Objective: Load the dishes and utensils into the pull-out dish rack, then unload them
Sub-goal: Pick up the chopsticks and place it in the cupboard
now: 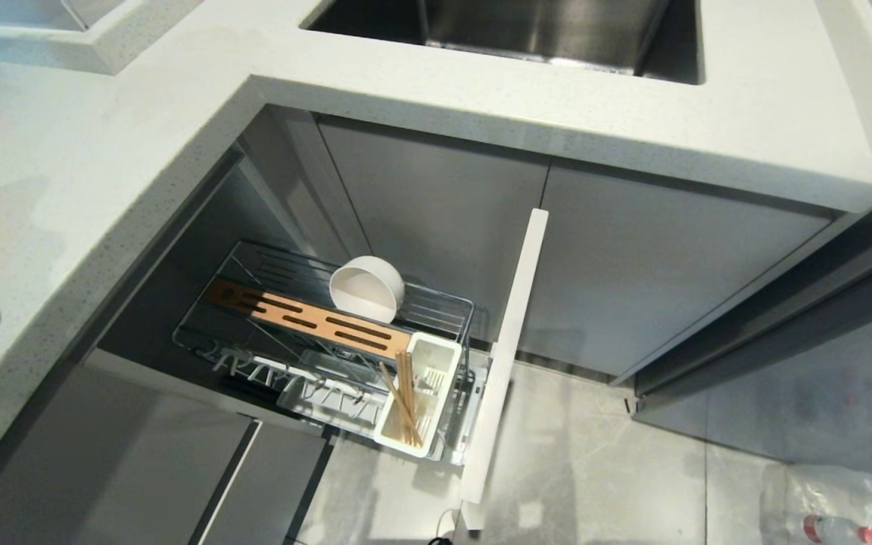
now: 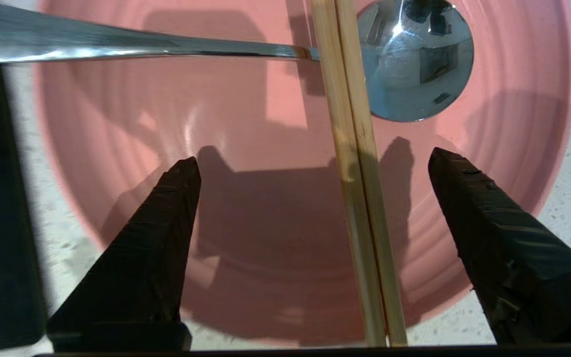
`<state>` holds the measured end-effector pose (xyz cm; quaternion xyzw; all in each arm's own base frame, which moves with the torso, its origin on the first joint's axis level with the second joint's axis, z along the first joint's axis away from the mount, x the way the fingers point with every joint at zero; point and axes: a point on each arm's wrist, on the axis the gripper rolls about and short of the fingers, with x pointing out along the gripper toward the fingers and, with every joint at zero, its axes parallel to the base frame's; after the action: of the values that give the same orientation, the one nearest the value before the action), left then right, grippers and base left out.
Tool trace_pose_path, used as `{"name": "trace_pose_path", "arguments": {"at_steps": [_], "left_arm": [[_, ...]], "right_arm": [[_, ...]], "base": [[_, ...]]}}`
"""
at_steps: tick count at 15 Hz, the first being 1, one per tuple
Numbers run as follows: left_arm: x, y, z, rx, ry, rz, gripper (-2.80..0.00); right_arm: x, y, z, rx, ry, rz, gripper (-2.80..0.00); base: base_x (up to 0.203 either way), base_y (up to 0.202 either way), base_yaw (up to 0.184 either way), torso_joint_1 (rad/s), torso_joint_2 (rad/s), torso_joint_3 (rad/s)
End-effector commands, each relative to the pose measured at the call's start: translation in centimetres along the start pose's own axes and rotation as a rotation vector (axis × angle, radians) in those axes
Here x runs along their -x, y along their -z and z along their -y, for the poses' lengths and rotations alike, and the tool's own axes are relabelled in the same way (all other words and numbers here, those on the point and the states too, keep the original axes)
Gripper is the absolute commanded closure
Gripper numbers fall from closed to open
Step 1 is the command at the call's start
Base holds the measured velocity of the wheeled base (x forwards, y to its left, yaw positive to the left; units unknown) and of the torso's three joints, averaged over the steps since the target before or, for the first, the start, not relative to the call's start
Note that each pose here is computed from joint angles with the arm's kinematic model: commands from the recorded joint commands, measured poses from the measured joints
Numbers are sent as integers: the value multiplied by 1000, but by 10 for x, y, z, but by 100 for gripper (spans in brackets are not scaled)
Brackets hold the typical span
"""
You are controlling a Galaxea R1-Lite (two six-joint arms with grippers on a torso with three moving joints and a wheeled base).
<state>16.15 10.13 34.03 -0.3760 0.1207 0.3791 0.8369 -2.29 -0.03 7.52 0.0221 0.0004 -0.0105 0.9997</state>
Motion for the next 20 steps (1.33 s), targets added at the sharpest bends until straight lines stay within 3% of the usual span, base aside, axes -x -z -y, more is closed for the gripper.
{"name": "trace_pose_path", "arguments": {"at_steps": [1, 16, 17, 20], "left_arm": [[-8, 3, -2, 7, -12, -18, -280], [-17, 10, -6, -5, -17, -54, -280], [-17, 10, -5, -5, -17, -53, 0], [-16, 10, -6, -5, -16, -53, 0]], "right_arm": [[0, 0, 0, 0, 0, -2, 0], [0, 0, 0, 0, 0, -2, 0], [0, 0, 0, 0, -1, -2, 0], [0, 1, 0, 0, 1, -3, 0]], "base": [[0, 0, 0, 0, 0, 0], [0, 0, 0, 0, 0, 0], [0, 0, 0, 0, 0, 0], [0, 0, 0, 0, 0, 0]]}}
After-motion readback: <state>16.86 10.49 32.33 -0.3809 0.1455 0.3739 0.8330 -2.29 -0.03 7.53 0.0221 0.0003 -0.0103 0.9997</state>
